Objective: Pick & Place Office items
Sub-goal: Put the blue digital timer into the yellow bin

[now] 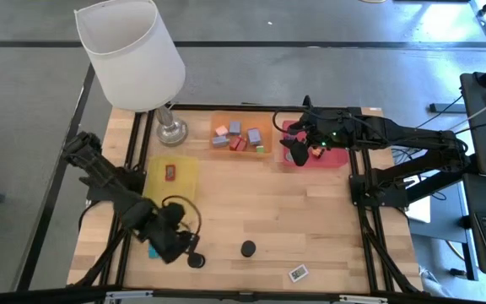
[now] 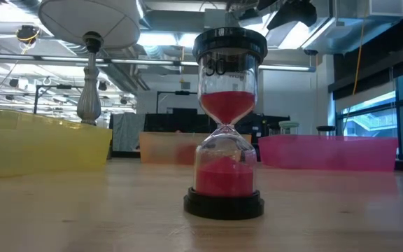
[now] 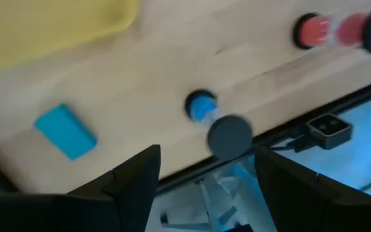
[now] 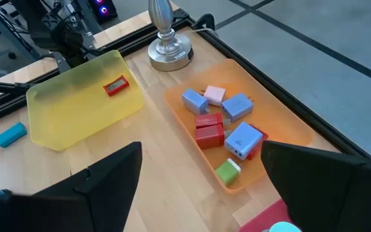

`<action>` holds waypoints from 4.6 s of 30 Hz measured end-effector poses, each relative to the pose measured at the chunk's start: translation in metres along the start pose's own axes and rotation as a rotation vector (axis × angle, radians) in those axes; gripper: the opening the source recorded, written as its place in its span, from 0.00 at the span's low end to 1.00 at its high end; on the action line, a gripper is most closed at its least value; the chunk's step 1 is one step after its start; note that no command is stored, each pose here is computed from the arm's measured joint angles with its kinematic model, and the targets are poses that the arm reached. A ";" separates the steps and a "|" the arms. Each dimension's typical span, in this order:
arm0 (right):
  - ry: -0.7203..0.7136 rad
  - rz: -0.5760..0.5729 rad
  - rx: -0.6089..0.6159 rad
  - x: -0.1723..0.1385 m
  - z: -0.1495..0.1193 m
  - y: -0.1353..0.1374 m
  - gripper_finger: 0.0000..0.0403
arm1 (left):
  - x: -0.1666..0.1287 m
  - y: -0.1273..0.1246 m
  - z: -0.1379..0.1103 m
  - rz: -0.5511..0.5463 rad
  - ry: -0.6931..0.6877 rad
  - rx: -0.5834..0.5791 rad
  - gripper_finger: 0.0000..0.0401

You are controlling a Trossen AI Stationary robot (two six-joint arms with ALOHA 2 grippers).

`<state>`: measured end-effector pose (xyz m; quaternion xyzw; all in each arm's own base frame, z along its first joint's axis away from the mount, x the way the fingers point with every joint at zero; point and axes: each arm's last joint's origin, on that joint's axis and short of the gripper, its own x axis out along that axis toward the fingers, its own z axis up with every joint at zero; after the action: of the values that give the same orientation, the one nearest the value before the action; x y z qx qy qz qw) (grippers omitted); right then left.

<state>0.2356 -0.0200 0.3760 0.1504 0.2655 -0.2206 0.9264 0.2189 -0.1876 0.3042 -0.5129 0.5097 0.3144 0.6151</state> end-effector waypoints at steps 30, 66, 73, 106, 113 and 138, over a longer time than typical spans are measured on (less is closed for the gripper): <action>-0.003 -0.002 0.003 0.000 0.000 0.000 0.80 | 0.097 0.092 -0.027 0.357 0.062 -0.191 0.62; -0.008 -0.008 0.010 0.000 0.001 0.000 0.80 | 0.137 0.122 -0.015 0.329 0.094 -0.229 0.47; -0.008 -0.008 0.009 0.000 0.000 0.000 0.80 | 0.136 0.121 -0.015 0.319 0.102 -0.231 0.39; -0.023 -0.002 0.013 0.000 0.002 0.001 0.80 | 0.099 0.037 0.016 -0.241 -0.451 -0.022 0.41; -0.023 -0.002 0.013 0.000 0.002 0.000 0.80 | 0.098 0.027 0.048 -0.218 -0.607 0.001 0.41; -0.032 -0.028 -0.020 0.000 0.002 0.000 0.80 | 0.062 0.059 0.132 0.159 -0.689 -0.161 0.40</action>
<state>0.2364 -0.0210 0.3777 0.1337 0.2548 -0.2334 0.9289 0.2233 -0.0548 0.2208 -0.3823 0.2842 0.5551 0.6819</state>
